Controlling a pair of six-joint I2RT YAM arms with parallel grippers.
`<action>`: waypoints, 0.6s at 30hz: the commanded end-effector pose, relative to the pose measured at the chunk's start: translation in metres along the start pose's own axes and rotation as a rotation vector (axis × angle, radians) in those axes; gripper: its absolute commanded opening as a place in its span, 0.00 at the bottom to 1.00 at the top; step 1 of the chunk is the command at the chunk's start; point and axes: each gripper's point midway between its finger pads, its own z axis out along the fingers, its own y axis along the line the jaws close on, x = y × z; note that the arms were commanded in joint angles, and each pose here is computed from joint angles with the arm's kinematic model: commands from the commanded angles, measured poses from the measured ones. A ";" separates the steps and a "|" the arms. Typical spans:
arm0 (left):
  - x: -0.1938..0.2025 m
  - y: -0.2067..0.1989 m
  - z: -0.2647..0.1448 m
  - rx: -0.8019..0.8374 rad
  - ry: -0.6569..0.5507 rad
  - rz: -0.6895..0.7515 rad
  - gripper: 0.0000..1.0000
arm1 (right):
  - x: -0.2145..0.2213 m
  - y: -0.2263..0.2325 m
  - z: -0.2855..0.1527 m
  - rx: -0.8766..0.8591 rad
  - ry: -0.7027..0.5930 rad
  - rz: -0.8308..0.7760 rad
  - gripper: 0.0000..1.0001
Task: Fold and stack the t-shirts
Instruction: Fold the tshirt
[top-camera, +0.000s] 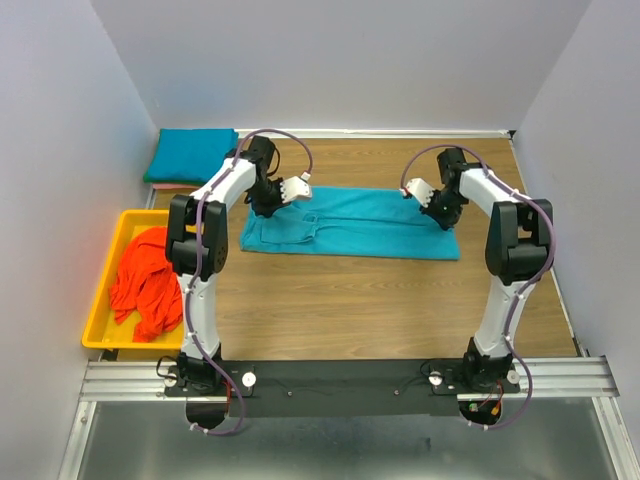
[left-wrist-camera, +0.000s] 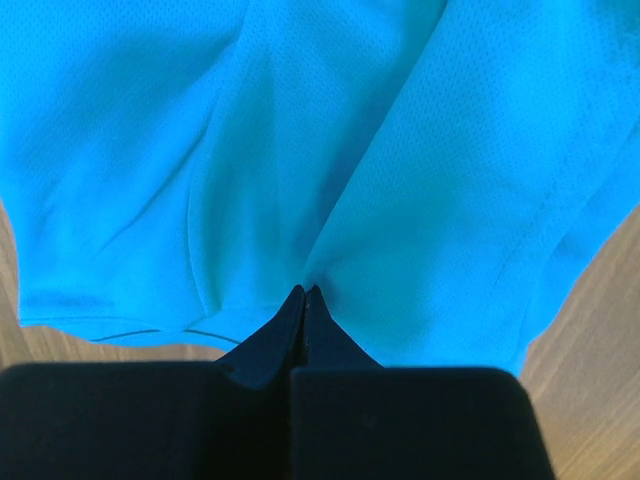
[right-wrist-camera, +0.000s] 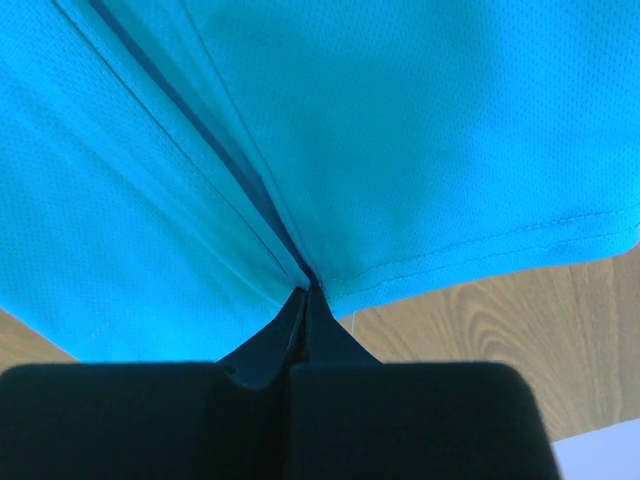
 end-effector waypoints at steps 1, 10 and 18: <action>0.010 0.010 0.008 -0.027 0.033 -0.043 0.00 | -0.004 -0.012 0.005 0.022 -0.001 0.059 0.12; -0.001 0.027 -0.042 -0.094 -0.131 -0.240 0.41 | -0.021 -0.029 -0.049 0.132 -0.123 0.336 0.51; 0.008 0.001 -0.060 -0.063 -0.222 -0.395 0.42 | -0.024 0.019 -0.054 -0.023 -0.202 0.465 0.45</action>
